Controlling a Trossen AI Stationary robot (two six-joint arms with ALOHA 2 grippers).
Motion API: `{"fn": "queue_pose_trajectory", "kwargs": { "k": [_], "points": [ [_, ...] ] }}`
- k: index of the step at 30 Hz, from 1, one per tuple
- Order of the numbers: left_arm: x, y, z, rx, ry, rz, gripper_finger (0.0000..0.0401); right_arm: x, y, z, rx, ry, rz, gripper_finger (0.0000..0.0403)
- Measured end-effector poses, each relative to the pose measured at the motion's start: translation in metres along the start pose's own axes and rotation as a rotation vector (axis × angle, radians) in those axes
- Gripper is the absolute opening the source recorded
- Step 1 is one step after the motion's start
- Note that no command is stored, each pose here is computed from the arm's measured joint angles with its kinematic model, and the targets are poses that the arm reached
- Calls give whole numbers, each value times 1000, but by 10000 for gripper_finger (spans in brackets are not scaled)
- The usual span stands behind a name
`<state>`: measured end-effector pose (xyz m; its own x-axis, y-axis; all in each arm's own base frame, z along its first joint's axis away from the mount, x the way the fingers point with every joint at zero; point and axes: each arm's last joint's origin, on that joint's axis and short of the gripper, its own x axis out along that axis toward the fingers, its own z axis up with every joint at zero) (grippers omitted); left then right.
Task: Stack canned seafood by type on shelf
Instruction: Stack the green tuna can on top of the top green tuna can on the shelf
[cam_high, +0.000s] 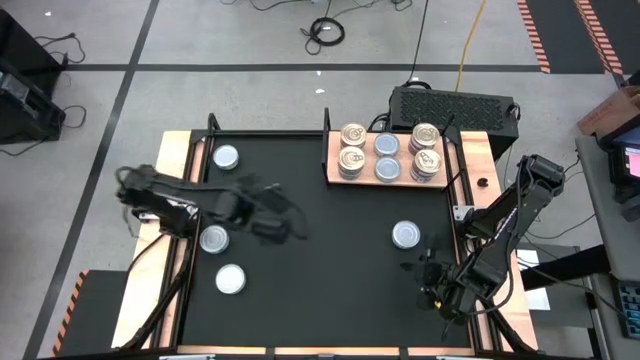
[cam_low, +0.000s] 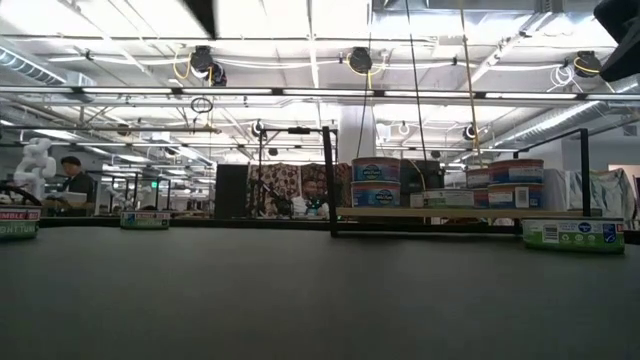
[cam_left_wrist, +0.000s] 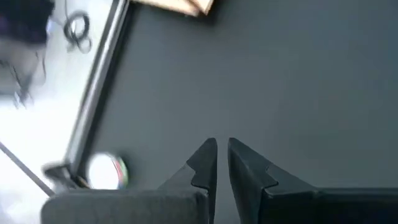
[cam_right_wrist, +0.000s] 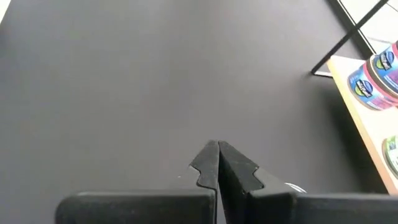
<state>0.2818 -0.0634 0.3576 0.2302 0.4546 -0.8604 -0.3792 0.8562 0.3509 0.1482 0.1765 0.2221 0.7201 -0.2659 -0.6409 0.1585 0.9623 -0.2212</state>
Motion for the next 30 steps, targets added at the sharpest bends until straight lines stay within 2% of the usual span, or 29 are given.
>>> {"fn": "queue_pose_trajectory", "kwargs": {
  "k": [7,10,12,16,21,30],
  "points": [
    [27,-9,-83,-321,151,-21,43,0,3,3,-13,-20,23,0],
    [48,-20,-107,-539,238,5,43,0,4,3,-12,-24,29,0],
    [60,-26,-118,-636,309,34,43,0,4,3,-12,-24,29,0],
    [81,-36,-131,-663,442,49,43,0,3,3,-10,-24,27,0],
    [98,-48,-137,-619,452,26,52,3,2,6,5,-24,20,0],
    [114,-50,-148,-575,498,113,139,5,1,7,14,-23,14,0]
  ]
}}
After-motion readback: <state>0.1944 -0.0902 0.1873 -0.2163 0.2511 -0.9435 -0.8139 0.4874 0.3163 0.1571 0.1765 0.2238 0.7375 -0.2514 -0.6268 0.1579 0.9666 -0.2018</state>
